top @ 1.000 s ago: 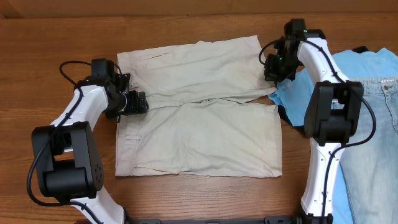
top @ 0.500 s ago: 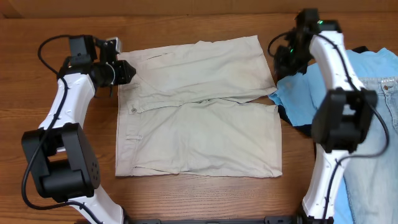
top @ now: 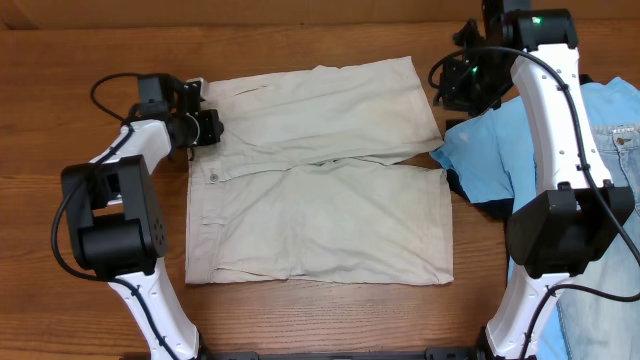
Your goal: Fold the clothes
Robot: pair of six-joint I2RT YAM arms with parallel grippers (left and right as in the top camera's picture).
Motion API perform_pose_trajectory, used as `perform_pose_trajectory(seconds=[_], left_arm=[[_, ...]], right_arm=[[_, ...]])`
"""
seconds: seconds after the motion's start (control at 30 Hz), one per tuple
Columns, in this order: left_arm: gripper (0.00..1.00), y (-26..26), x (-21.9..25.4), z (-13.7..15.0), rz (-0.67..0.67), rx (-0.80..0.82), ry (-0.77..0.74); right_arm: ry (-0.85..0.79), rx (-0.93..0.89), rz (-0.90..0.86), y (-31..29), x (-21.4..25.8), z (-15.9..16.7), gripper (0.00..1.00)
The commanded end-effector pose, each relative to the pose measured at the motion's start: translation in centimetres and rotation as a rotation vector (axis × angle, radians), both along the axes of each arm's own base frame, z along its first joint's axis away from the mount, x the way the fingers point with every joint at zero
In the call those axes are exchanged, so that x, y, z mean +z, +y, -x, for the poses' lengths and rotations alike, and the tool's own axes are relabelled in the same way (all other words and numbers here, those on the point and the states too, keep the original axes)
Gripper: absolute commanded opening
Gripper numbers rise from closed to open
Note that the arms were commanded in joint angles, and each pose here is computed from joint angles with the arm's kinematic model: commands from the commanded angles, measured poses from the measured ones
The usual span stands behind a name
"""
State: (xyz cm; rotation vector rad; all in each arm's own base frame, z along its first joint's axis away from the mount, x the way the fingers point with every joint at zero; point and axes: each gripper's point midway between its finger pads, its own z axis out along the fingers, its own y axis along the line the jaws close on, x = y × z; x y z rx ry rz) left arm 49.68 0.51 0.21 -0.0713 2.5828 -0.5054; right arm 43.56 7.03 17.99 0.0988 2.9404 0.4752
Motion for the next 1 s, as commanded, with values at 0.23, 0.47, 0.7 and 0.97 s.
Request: perform_pose_trajectory(seconds=[0.23, 0.47, 0.7, 0.97], left_arm=[[0.04, 16.4, -4.0, 4.6, -0.067, 0.51, 0.187], [0.09, 15.5, 3.5, 0.9, 0.147, 0.34, 0.036], [0.13, 14.4, 12.2, 1.0, 0.133, 0.214, 0.033], [0.07, 10.7, 18.4, 6.2, 0.162, 0.151, 0.137]], right_arm=[[0.035, 0.057, -0.005, 2.2, -3.4, 0.5, 0.26], [0.059, 0.143, -0.001, 5.8, -7.8, 1.8, 0.3], [0.288, 0.139, 0.093, 7.5, -12.2, 8.3, 0.24], [0.464, 0.11, 0.167, 7.1, -16.8, 14.1, 0.16]])
